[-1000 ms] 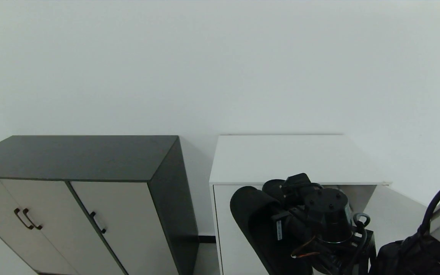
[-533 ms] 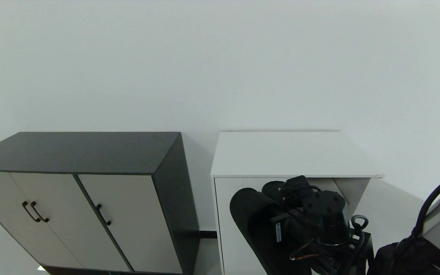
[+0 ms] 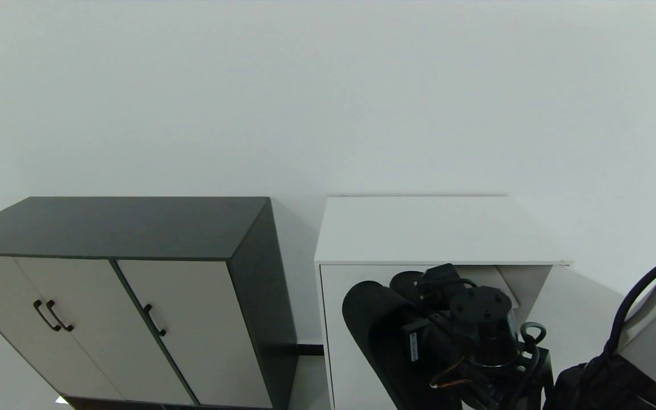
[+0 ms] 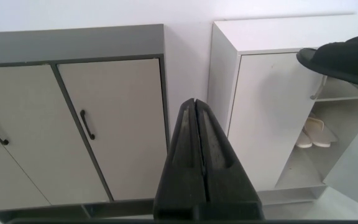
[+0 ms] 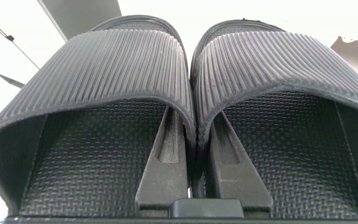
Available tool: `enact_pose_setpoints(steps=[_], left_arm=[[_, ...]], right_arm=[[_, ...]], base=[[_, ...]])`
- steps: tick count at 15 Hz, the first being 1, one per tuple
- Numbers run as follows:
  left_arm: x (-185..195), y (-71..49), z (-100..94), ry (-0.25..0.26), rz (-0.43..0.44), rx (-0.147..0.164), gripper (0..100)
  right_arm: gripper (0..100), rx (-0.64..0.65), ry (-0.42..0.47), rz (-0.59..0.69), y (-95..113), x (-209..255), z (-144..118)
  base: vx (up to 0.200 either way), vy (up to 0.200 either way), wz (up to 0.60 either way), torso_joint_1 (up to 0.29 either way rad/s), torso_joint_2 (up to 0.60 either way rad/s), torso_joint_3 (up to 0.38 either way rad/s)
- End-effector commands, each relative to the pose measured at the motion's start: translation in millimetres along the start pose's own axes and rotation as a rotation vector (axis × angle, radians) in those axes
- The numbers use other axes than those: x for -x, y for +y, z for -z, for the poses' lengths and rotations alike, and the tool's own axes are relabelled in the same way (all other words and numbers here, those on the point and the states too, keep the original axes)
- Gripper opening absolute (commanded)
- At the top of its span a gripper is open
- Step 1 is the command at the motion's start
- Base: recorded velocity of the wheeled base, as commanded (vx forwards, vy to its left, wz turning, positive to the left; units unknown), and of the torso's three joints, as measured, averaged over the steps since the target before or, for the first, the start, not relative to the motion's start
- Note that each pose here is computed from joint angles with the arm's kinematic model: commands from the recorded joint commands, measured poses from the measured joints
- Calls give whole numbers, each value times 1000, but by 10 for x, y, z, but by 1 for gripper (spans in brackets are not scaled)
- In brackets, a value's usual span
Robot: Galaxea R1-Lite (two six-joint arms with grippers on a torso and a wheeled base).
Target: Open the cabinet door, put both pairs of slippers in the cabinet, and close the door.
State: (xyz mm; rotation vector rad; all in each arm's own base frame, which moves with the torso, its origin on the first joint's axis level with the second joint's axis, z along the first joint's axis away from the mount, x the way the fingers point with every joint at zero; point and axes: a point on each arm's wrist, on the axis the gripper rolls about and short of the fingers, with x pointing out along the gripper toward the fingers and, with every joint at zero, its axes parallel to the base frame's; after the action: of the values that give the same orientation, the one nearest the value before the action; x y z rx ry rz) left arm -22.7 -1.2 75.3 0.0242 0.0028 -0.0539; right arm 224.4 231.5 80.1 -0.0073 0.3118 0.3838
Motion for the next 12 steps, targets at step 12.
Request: enact_pose_setpoints(steps=[12], left_arm=[[-1,0,0,1,0,0,0]], right_arm=[[0,-6,-16,10,7,-64,62]], base=[[0,-183,0,3,3,4]])
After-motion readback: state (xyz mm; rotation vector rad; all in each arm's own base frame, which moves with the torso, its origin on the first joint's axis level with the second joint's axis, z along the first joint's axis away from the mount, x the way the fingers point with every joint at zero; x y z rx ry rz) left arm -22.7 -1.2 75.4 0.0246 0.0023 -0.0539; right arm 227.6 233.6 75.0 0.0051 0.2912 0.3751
